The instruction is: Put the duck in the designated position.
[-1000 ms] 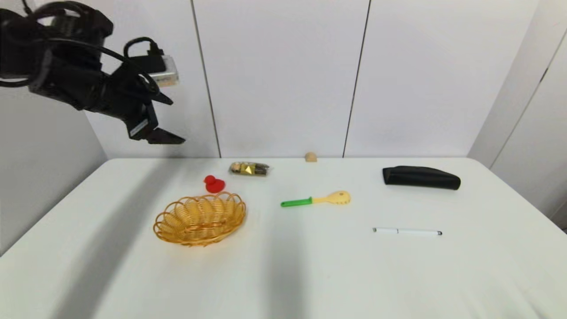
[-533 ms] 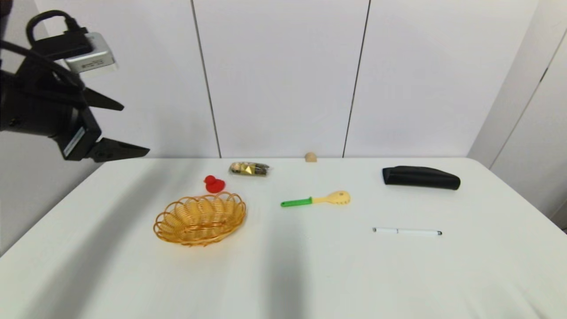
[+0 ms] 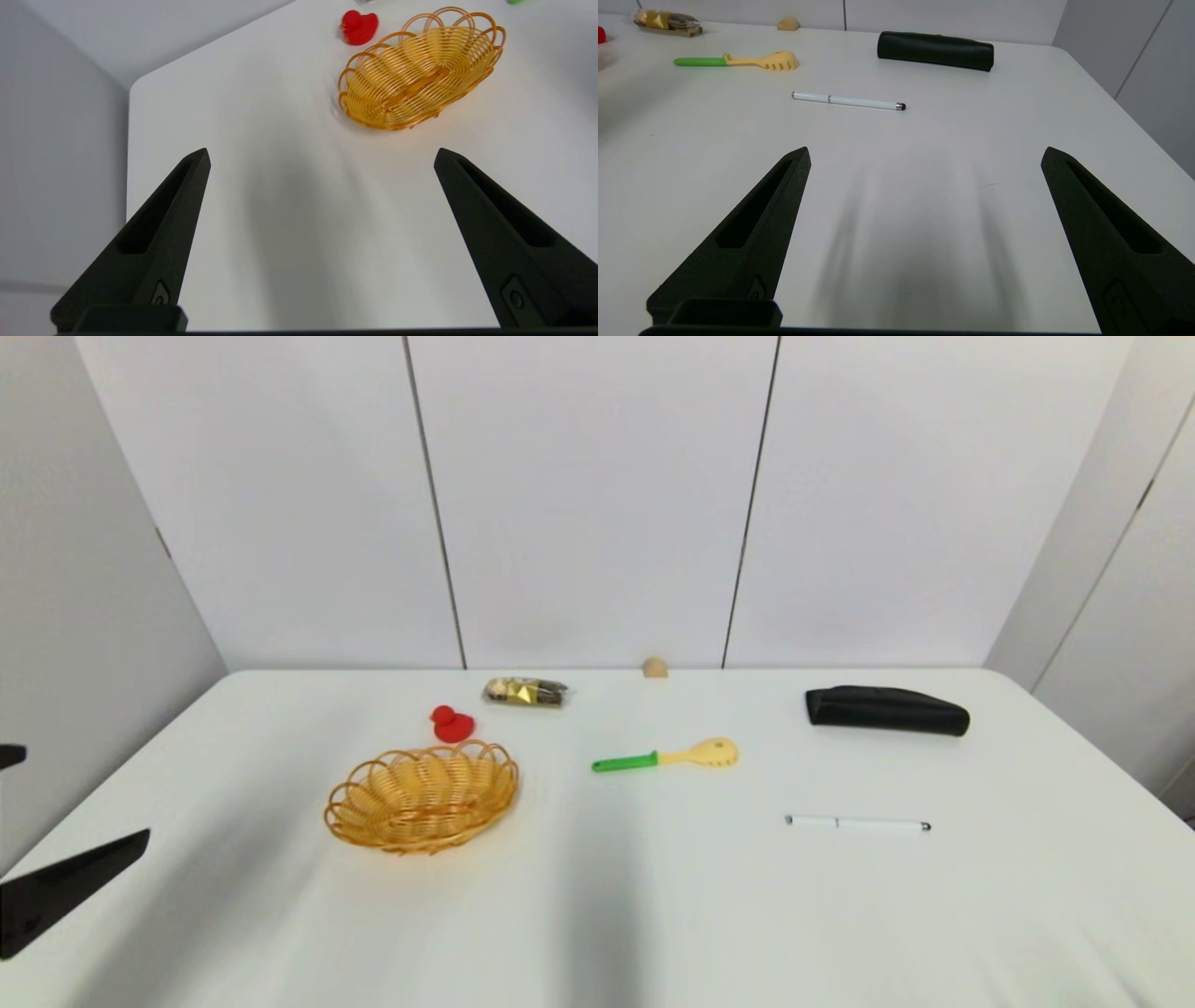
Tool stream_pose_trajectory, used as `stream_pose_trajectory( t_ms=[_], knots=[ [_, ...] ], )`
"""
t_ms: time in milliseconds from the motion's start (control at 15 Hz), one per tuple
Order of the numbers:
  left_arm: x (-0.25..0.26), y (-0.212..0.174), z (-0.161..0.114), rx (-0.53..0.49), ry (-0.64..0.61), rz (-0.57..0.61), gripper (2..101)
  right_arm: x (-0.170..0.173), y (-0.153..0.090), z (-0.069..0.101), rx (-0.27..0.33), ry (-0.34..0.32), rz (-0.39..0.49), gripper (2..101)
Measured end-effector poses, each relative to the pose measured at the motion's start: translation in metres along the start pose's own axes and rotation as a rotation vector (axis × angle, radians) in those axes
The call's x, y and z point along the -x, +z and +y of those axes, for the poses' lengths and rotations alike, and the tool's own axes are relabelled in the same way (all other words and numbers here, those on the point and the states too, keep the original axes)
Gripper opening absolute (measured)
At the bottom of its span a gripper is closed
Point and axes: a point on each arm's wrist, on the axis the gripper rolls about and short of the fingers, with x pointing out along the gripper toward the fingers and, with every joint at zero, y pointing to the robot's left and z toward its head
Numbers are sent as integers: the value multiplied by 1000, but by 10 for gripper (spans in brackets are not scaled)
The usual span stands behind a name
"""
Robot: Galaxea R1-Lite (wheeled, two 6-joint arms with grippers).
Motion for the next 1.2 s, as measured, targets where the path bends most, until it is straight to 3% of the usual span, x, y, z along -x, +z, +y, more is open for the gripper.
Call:
stream_pose_trajectory(
  t_ms=[267,600,1200],
  knots=[
    [29,-58,-30,69,133,-68,972,0,0,0,0,0,0,980],
    [43,-107,-55,113,185,-159,975,0,0,0,0,0,0,980],
    [34,-155,-72,191,233,-249,978,0,0,0,0,0,0,980]
  ],
)
